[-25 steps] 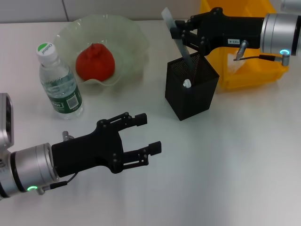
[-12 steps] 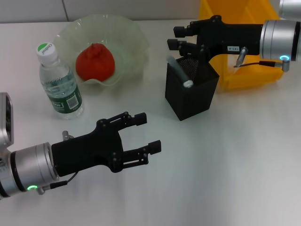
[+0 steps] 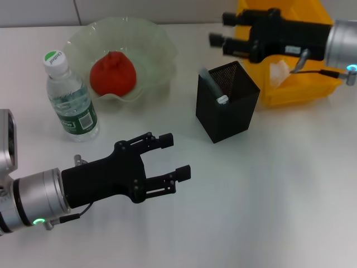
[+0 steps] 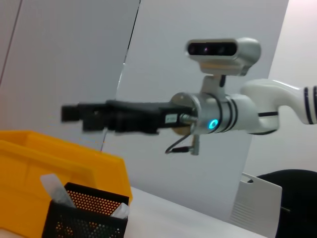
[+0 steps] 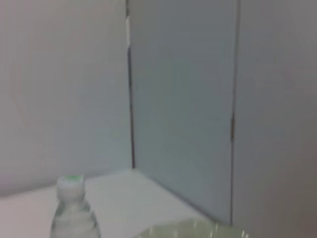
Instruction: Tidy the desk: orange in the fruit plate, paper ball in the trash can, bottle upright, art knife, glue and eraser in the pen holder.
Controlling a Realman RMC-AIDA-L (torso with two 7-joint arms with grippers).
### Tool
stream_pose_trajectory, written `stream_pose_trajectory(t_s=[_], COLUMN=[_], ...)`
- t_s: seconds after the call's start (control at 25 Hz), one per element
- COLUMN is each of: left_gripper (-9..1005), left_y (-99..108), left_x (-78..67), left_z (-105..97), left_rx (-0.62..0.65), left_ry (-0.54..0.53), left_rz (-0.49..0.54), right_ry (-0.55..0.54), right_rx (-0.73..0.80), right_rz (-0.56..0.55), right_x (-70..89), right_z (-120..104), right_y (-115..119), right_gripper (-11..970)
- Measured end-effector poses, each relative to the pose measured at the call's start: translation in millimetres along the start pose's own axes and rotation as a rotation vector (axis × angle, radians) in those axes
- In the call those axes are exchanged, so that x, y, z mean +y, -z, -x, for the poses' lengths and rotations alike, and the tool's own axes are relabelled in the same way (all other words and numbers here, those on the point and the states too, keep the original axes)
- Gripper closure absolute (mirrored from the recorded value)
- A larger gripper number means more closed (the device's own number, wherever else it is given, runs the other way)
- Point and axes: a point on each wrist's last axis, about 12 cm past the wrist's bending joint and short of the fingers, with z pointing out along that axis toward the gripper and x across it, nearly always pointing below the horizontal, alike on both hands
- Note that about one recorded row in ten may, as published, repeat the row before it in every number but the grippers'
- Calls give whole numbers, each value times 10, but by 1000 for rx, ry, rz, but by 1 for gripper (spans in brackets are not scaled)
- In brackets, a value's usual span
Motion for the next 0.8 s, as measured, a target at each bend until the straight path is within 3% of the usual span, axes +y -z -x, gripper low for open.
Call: stream_pose_trajectory(t_s=[0.24,0.6,0.8], left_gripper=[194,194,194], left_y=[-23,-45,-7], left_x=[39,95,107], left_z=[-1,56,109], left_rx=[7,28,77], left_ry=[-7,27,50], left_rz=[27,12,-45], right_ry=[-42,-155,-212], right_rx=[-129,-148,-128], right_rz=[6,59,107], right_x=[107,326,500], right_z=[-64,-325,-505], right_y=[248,520,744], right_gripper=[363,340,327])
